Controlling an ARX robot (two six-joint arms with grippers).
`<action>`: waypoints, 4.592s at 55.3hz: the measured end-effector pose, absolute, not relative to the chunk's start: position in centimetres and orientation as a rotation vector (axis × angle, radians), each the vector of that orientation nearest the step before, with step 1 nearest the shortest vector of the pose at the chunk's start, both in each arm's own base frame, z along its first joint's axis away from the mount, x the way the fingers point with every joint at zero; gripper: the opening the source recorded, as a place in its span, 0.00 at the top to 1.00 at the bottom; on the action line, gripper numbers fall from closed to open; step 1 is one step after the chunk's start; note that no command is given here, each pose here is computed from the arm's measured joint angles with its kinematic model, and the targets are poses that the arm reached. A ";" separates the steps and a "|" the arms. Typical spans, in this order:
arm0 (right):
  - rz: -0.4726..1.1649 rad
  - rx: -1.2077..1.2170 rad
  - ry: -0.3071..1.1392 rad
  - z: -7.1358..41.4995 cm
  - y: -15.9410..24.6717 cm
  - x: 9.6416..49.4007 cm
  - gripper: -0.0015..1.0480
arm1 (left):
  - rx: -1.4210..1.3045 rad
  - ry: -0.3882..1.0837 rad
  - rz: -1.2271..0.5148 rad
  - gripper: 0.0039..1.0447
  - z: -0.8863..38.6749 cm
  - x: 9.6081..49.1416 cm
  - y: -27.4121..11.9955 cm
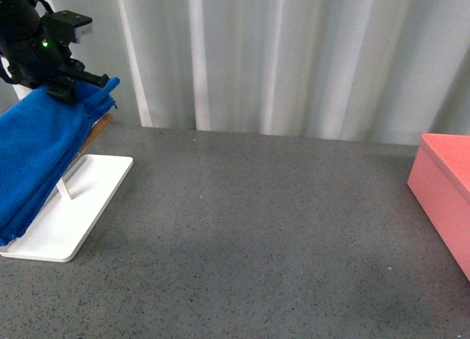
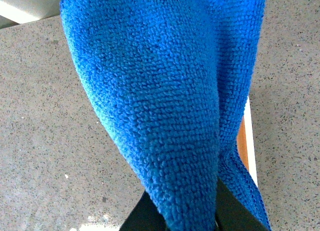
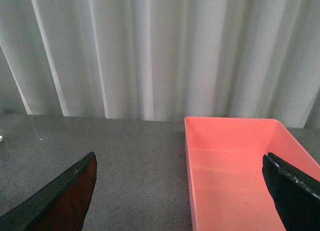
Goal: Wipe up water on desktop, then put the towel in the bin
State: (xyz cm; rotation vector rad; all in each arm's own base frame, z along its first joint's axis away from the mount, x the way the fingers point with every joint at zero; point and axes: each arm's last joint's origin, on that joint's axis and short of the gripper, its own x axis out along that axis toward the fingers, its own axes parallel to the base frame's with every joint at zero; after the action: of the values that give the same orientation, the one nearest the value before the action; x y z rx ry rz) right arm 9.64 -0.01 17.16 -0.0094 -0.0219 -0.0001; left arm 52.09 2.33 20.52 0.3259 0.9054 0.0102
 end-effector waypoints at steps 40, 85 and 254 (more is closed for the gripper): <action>0.000 -0.009 -0.022 17.2 0.0 9.6 0.07 | 0.234 0.569 -0.404 0.95 31.0 44.2 -7.5; 0.000 -0.009 -0.022 17.2 0.0 9.6 0.07 | -0.172 0.526 -0.724 0.95 29.7 37.3 -19.3; 0.611 0.030 0.141 22.5 4.7 27.7 0.97 | -0.110 0.559 -0.601 0.06 29.6 33.9 -8.0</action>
State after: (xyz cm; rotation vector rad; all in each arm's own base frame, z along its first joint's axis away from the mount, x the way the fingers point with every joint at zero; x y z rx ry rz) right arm 27.68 4.69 22.53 0.0299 0.1410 0.6106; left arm 33.89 -7.95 29.63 -0.1099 0.5591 -0.6006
